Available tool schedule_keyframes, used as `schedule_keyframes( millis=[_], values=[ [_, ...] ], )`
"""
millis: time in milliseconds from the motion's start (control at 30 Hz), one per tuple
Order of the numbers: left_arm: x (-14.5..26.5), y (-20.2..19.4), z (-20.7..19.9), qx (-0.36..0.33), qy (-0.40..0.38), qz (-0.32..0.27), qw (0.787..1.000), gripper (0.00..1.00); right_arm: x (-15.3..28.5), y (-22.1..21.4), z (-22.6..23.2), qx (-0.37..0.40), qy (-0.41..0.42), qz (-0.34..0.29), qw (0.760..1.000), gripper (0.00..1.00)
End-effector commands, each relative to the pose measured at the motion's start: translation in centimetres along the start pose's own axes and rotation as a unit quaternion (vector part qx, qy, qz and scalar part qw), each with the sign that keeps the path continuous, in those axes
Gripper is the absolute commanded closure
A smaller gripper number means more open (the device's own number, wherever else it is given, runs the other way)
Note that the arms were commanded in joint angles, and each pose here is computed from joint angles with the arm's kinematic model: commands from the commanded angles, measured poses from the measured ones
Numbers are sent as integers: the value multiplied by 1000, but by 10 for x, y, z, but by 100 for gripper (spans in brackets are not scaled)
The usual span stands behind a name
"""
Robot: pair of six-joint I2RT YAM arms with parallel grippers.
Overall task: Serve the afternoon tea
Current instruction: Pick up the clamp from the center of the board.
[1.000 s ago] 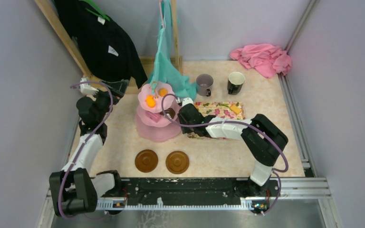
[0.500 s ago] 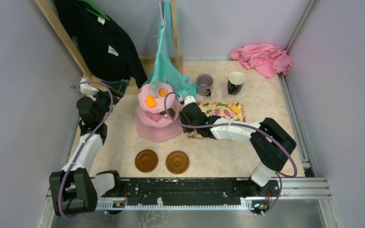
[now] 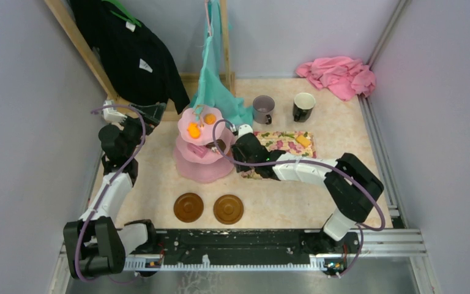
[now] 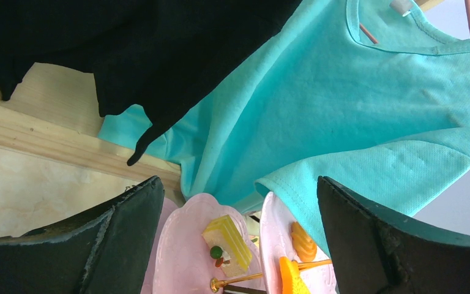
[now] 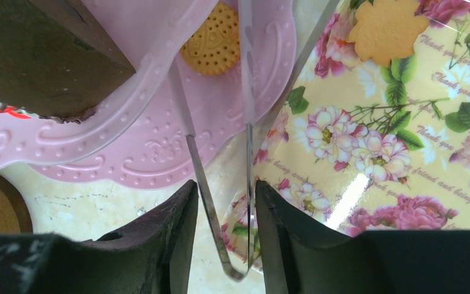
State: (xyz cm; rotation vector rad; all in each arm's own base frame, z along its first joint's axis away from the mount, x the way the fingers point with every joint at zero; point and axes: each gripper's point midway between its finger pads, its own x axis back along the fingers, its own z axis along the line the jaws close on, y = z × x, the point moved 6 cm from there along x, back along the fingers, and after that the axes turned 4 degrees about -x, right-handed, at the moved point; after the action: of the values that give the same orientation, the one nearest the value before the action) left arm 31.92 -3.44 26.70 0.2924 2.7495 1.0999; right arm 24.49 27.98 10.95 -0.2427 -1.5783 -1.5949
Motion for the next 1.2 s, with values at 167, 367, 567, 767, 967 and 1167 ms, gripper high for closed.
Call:
schedule_keyframes(
  millis=[167, 367, 567, 767, 967, 1167],
  values=[
    [0, 5, -1, -12, -5, -10, 1000, 1, 16, 15, 13, -9, 32, -38, 999, 60],
    [0, 5, -1, -11, -5, -9, 1000, 1, 15, 11, 10, -3, 29, -36, 999, 55],
    [1, 5, -1, -15, -4, -11, 1000, 1, 7, 4, 10, 18, 41, -41, 998, 45],
    [1, 5, -1, -15, -3, -12, 1000, 1, -1, -1, 6, 31, 37, -52, 997, 45],
    [1, 5, -1, -16, -2, -12, 1000, 1, -7, -6, 3, 36, 39, -66, 996, 49],
    [1, 5, -1, -16, -1, -12, 1000, 1, -12, -11, 4, 38, 43, -63, 996, 50]
  ],
)
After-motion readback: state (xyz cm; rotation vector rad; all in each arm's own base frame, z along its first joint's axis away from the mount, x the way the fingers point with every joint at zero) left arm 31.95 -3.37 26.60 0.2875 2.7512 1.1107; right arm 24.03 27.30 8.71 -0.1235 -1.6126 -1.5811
